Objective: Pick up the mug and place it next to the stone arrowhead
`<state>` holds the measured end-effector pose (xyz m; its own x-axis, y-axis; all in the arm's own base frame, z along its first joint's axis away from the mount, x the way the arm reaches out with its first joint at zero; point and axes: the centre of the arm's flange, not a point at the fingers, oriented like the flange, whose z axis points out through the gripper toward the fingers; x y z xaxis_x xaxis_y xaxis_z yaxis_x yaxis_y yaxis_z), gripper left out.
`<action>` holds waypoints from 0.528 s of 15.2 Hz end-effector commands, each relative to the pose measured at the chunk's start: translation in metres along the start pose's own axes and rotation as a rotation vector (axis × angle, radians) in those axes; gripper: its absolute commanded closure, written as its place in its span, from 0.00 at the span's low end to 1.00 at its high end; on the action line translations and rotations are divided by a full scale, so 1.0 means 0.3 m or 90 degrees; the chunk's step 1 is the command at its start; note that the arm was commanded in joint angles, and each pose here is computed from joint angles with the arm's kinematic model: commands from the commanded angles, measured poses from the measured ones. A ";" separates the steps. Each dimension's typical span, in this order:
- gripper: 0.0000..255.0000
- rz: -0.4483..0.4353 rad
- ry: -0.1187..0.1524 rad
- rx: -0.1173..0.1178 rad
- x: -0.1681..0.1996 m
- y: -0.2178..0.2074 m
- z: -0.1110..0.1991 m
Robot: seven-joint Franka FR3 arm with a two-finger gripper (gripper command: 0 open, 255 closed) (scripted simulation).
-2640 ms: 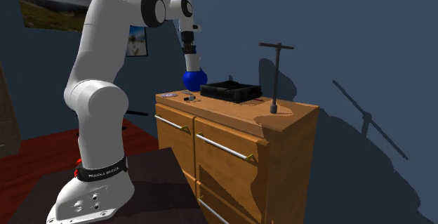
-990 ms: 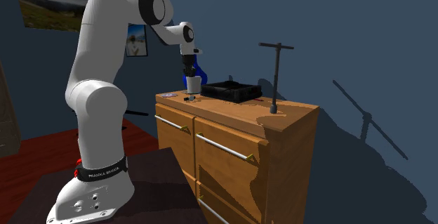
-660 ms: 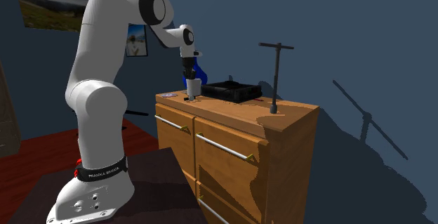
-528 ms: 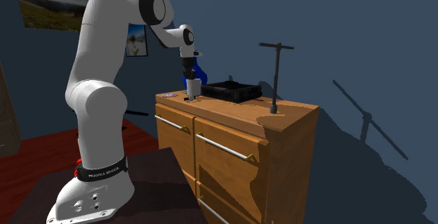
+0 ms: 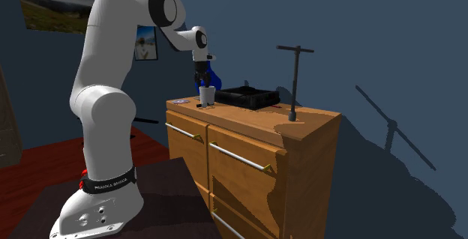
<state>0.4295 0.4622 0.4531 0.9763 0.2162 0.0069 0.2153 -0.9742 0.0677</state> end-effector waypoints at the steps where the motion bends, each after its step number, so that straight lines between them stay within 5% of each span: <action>1: 0.00 0.000 0.000 0.000 0.000 0.000 -0.044; 4: 0.00 0.000 0.000 0.000 0.000 0.000 -0.167; 8: 0.00 0.000 0.000 0.000 0.000 0.000 -0.167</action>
<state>0.4283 0.4656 0.5025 0.9763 0.2163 0.0072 0.2153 -0.9742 0.0675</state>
